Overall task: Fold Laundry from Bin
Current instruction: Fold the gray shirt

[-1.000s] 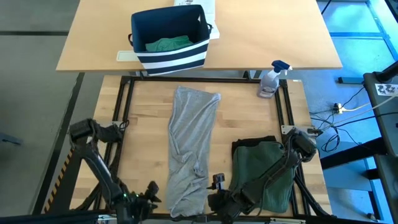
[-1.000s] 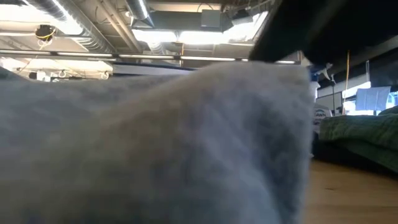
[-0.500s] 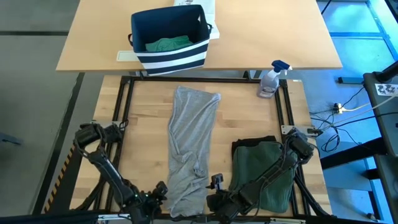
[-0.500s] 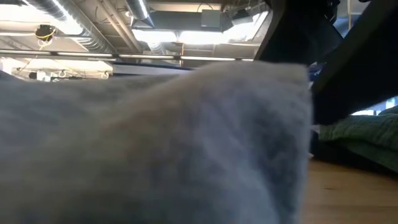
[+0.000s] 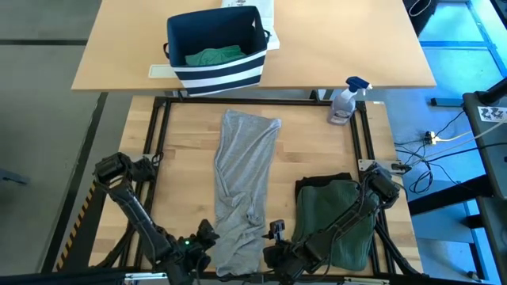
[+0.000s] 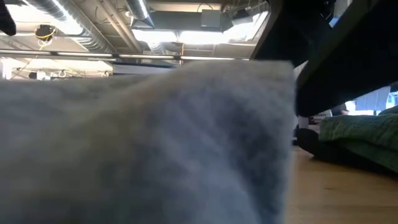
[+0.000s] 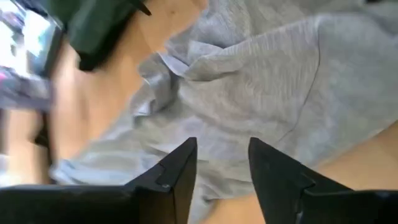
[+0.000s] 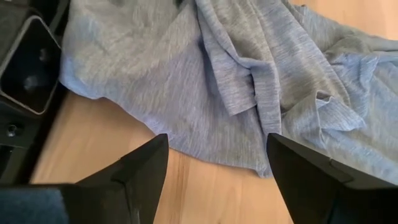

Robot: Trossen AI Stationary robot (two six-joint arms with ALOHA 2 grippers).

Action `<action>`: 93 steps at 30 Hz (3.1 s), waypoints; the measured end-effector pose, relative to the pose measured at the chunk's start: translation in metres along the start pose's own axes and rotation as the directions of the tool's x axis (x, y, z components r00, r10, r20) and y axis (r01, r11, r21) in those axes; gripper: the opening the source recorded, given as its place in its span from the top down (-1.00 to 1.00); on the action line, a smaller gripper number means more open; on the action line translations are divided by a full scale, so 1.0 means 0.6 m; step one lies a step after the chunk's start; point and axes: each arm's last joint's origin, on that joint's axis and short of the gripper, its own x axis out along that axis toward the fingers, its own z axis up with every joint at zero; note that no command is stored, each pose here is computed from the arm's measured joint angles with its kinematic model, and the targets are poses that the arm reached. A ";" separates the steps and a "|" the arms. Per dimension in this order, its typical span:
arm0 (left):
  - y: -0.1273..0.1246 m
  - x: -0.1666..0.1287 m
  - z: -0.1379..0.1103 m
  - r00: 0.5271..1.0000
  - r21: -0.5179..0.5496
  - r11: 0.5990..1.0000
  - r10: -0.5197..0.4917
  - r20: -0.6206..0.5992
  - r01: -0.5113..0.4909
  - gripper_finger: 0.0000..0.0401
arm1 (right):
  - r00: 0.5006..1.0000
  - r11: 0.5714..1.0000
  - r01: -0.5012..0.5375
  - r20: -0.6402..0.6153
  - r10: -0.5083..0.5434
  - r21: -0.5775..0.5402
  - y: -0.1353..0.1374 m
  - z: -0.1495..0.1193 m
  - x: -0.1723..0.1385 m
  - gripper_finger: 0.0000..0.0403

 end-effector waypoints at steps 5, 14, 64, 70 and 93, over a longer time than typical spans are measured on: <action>-0.001 -0.005 0.007 0.990 -0.114 0.984 -0.138 -0.020 0.135 0.01 | 1.000 1.000 0.004 -0.005 -0.004 -0.004 0.000 -0.001 0.000 -0.34; -0.076 0.003 0.004 0.990 0.136 0.981 -0.138 0.003 0.136 -0.45 | 1.000 1.000 0.009 -0.005 -0.009 -0.005 -0.001 -0.001 0.000 -0.34; -0.038 0.064 0.031 0.992 -0.061 0.993 0.105 0.074 -0.101 0.98 | 0.990 0.937 0.143 0.060 -0.131 -0.319 0.047 -0.031 0.044 -0.75; -0.036 0.066 0.031 0.994 -0.081 0.993 0.088 0.069 -0.083 0.99 | 0.986 0.947 0.168 0.068 -0.155 -0.274 0.025 -0.021 0.062 -0.97; -0.043 0.059 0.013 0.999 -0.118 0.992 0.044 -0.009 -0.045 0.99 | 0.996 0.951 0.064 0.081 -0.041 -0.301 -0.007 -0.006 0.121 0.77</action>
